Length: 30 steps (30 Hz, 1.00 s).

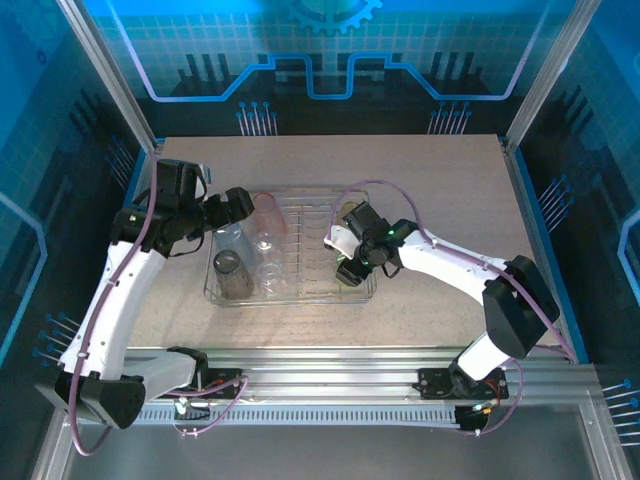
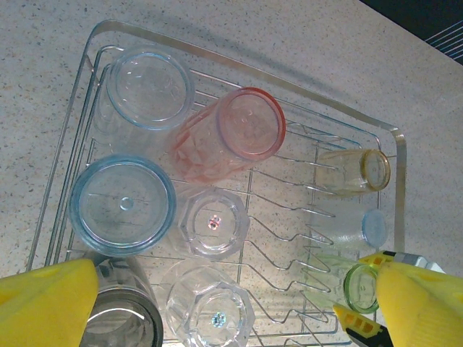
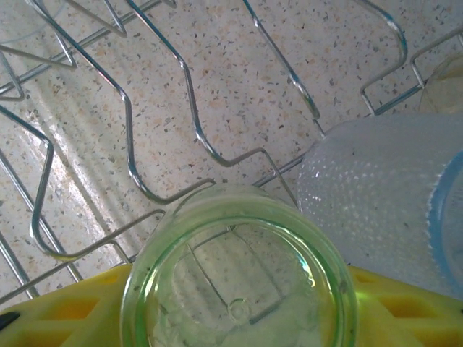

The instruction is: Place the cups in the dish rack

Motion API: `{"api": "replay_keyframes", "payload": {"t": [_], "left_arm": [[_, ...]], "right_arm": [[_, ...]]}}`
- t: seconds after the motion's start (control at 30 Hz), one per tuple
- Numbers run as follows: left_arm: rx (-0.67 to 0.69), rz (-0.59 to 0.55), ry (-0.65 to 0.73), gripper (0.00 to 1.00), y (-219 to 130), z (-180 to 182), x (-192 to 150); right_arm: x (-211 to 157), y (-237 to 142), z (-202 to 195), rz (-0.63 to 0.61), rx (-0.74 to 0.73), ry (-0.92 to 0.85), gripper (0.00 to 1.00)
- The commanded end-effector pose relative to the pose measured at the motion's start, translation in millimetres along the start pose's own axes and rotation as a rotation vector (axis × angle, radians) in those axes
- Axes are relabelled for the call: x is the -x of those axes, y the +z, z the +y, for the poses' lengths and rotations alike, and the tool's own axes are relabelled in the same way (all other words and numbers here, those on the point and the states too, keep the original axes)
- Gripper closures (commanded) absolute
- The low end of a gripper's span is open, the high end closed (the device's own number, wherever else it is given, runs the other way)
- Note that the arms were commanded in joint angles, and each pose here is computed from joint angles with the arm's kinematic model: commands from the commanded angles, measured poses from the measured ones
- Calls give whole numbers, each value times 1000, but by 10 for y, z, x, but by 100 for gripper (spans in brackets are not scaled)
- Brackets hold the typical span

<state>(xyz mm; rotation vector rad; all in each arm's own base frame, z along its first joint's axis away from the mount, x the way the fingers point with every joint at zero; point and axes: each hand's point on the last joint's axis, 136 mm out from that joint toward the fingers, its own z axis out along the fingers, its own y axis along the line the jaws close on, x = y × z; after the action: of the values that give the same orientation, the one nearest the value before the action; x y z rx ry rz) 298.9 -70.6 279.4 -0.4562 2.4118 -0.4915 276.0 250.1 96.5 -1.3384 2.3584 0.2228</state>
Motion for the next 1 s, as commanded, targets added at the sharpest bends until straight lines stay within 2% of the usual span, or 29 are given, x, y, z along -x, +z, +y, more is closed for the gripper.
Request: {"api": "replay_keyframes", "payload": {"t": [0.0,0.17,0.47,0.73,0.87,0.97], "left_arm": [[22,15,13,1,-27,57,-31],[23,23,8,1,-7,68,-53],[27,16,18,1,-14,81,-47],[38,-26,62,1,-69,106,6],[84,-83,105,1,-148,190,89],[193,-142,78,1,-226,406,180]], "right_arm": [[-111,79,18,40,-8,-10,32],[-38,20,81,-17,10,-34,28],[13,-96,68,-32,-11,-44,24],[199,-397,5,-131,-62,-26,22],[309,-625,-74,-203,-119,-17,22],[375,-809,-171,-266,-181,-1,21]]}}
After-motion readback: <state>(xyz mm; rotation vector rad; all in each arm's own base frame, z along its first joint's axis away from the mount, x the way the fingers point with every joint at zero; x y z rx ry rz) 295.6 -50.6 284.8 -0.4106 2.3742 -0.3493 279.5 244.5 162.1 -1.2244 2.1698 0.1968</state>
